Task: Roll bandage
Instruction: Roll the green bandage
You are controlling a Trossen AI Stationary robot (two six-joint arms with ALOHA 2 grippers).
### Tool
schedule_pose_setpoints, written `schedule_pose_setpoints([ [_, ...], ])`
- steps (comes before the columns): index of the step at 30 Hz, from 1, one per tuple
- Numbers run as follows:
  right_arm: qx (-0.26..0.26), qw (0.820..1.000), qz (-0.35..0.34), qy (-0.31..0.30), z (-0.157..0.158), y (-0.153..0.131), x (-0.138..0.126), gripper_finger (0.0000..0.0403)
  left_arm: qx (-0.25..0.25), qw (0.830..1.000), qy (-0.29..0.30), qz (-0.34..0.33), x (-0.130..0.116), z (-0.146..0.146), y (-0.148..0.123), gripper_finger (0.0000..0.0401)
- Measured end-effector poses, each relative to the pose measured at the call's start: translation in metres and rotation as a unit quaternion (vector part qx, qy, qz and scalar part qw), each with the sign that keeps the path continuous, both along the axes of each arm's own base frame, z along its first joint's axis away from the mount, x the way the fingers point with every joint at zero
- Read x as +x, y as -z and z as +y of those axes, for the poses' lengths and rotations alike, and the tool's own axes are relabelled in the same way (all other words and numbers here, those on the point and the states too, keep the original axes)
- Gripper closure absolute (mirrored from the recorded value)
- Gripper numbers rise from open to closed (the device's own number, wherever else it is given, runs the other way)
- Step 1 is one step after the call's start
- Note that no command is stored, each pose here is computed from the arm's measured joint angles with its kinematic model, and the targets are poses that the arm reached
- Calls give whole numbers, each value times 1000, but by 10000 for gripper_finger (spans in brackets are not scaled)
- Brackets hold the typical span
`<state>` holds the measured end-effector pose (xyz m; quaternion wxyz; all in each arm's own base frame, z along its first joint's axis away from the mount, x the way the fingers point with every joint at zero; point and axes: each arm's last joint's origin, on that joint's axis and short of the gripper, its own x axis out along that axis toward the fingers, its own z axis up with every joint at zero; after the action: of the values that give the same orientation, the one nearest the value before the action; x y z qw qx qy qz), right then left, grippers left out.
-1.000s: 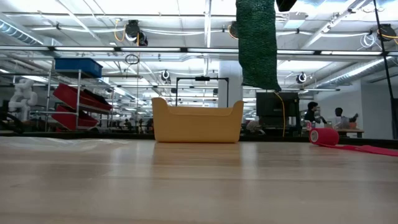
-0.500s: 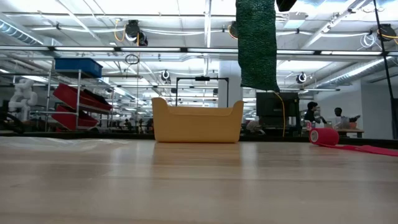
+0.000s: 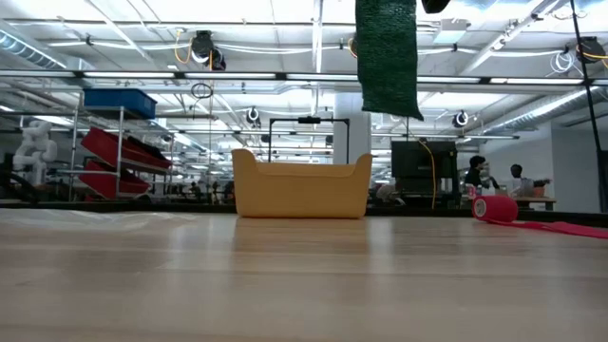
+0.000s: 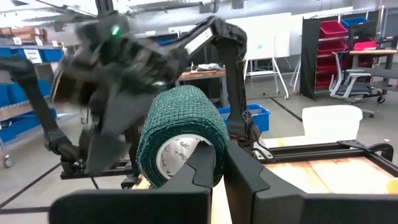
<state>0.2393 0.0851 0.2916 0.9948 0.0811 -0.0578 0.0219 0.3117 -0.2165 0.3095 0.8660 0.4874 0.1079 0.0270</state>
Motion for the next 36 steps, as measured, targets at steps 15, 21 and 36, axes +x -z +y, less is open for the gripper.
schedule_pose_setpoints([
  [15,4,1000,-14,-3,0,-3,-1,392,377,919,-71,92,37,-10,63,173],
  [21,4,1000,-14,-3,0,-3,-1,392,430,894,-58,111,37,-8,62,173],
  [36,10,1000,-30,-3,-1,-9,-4,392,502,843,-50,187,42,19,62,174],
])
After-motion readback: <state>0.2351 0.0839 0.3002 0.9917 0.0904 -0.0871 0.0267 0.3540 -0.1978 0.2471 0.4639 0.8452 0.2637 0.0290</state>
